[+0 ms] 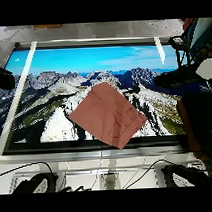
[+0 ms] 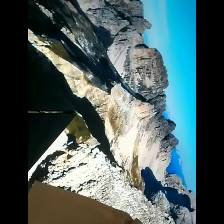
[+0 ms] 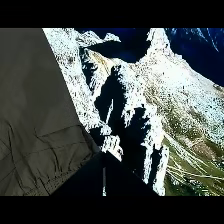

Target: Fold the clothes and pants, and hang the long-sleeved shirts on hangers.

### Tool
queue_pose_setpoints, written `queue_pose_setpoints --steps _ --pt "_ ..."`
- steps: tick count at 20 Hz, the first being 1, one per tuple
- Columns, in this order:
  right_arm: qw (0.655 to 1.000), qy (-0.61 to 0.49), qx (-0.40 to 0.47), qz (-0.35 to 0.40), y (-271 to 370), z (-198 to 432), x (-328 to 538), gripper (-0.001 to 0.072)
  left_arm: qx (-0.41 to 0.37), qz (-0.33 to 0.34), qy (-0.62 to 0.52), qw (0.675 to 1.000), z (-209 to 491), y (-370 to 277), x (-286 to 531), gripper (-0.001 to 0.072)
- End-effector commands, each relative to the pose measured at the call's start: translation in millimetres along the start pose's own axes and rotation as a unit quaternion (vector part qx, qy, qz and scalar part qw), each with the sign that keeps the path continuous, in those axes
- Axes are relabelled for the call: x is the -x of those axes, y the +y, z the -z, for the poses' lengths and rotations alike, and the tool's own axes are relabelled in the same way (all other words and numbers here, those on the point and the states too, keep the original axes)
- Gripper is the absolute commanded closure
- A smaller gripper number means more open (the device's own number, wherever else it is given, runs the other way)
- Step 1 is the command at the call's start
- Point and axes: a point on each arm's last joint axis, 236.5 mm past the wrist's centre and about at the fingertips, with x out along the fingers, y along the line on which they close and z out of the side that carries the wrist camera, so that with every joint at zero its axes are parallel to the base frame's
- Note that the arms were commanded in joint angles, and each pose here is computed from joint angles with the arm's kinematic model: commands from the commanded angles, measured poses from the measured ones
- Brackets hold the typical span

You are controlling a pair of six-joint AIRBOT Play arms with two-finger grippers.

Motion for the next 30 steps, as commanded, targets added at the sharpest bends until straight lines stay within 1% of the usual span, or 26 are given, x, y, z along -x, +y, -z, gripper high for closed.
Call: queue_pose_setpoints --steps 1,13,14,16,17,18,20,22,24,25,26,27,28,30 --pt "1.0 0.0 0.0 0.0 0 0 0 0.0693 0.0 0.0 -0.001 1.0 0 0 1 0.0698" --pt "1.0 -0.015 -0.002 -0.006 3 -7 0 0.0693 0.0 0.0 -0.001 1.0 0 0 1 0.0698" --pt "1.0 0.003 0.001 -0.008 4 1 -1 0.0694 0.0 0.0 -0.001 1.0 -1 0 1 0.0698" --pt "0.996 0.083 0.023 -0.02 8 42 -6 0.0695 0.0 -0.005 -0.014 1.0 -7 3 0 0.0699" --pt "0.99 0.126 0.037 -0.054 22 68 -12 0.0695 0.0 -0.01 -0.024 1.0 -11 5 1 0.0698" --pt "0.977 0.172 0.045 -0.114 47 101 -19 0.0694 0.0 -0.01 -0.027 1.0 -13 5 1 0.0699" --pt "0.945 0.23 0.018 -0.231 98 160 -27 0.0694 0.0 -0.011 -0.027 1.0 -13 5 1 0.0699" --pt "0.916 0.24 -0.056 -0.317 139 197 -34 0.0693 0.0 -0.011 -0.028 1.0 -13 5 1 0.0699" --pt "0.888 0.236 -0.143 -0.367 166 219 -41 0.0688 0.002 -0.008 -0.022 1.0 -11 5 -3 0.0685" --pt "0.876 0.24 -0.18 -0.378 172 228 -46 0.0582 0.003 -0.006 -0.014 1.0 -8 4 -8 0.0573" --pt "0.865 0.252 -0.21 -0.38 176 241 -52 0.0351 0.005 -0.002 -0.003 1.0 -3 4 -16 0.0379" --pt "0.86 0.267 -0.227 -0.372 177 258 -58 0.024 0.012 0.003 0.013 1.0 5 2 -27 0.0336" --pt "0.858 0.279 -0.24 -0.359 178 272 -65 0.0241 0.02 0.013 0.038 0.999 18 -1 -40 0.035" --pt "0.861 0.284 -0.268 -0.327 179 290 -81 0.0241 0.026 0.04 0.104 0.993 53 -13 -67 0.035"
